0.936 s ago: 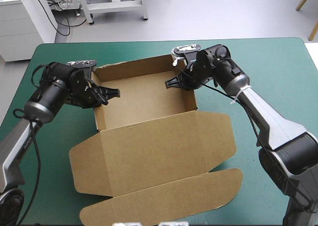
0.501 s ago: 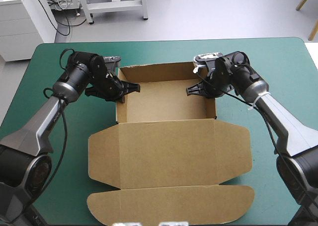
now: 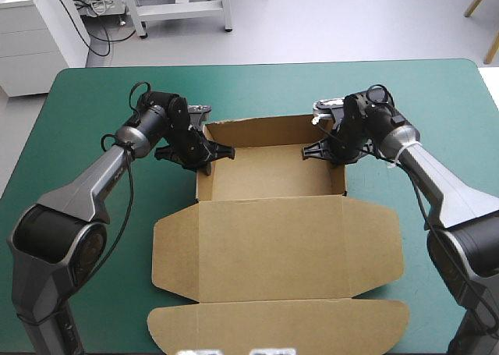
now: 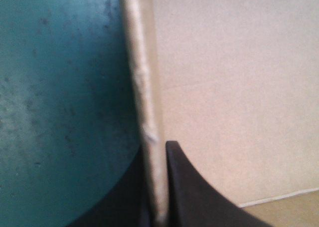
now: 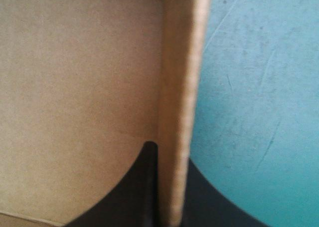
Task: Fold the box
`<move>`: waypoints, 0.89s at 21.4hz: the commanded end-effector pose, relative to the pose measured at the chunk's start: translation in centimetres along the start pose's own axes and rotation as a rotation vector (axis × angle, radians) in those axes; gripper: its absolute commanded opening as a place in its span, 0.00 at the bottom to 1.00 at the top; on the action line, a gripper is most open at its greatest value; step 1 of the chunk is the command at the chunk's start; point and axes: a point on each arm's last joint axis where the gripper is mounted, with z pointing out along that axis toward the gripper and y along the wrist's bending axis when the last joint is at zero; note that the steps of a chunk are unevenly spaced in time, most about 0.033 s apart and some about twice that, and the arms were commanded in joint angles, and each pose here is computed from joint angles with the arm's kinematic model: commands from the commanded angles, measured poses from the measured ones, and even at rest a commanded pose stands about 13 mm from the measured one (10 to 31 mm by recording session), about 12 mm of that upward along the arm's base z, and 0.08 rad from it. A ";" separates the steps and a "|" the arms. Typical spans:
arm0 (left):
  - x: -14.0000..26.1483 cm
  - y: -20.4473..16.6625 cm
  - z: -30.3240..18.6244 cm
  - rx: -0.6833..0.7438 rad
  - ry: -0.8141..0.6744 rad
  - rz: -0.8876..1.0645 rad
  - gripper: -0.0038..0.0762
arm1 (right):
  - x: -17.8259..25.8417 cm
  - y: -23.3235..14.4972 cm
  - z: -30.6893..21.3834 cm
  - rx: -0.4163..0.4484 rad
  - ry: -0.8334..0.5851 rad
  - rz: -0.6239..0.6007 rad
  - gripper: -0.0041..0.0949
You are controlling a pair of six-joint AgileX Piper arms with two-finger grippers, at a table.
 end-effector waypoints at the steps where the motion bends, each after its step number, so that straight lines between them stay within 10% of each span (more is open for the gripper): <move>1: -0.6 -0.1 -3.0 -0.010 -0.129 0.061 0.04 | -0.3 0.3 -1.5 -0.045 -0.040 -0.035 0.02; 4: -0.5 -0.3 -3.0 0.004 -0.125 0.056 0.07 | -0.4 0.3 -1.1 -0.054 -0.035 -0.035 0.06; 11: -0.6 -0.4 -3.1 0.015 -0.131 0.052 0.56 | -0.5 -0.3 -1.2 0.023 -0.047 -0.051 0.64; 19: -1.7 -1.2 -6.4 0.031 -0.211 0.072 0.67 | -1.9 -0.4 -4.4 0.050 -0.111 -0.085 0.65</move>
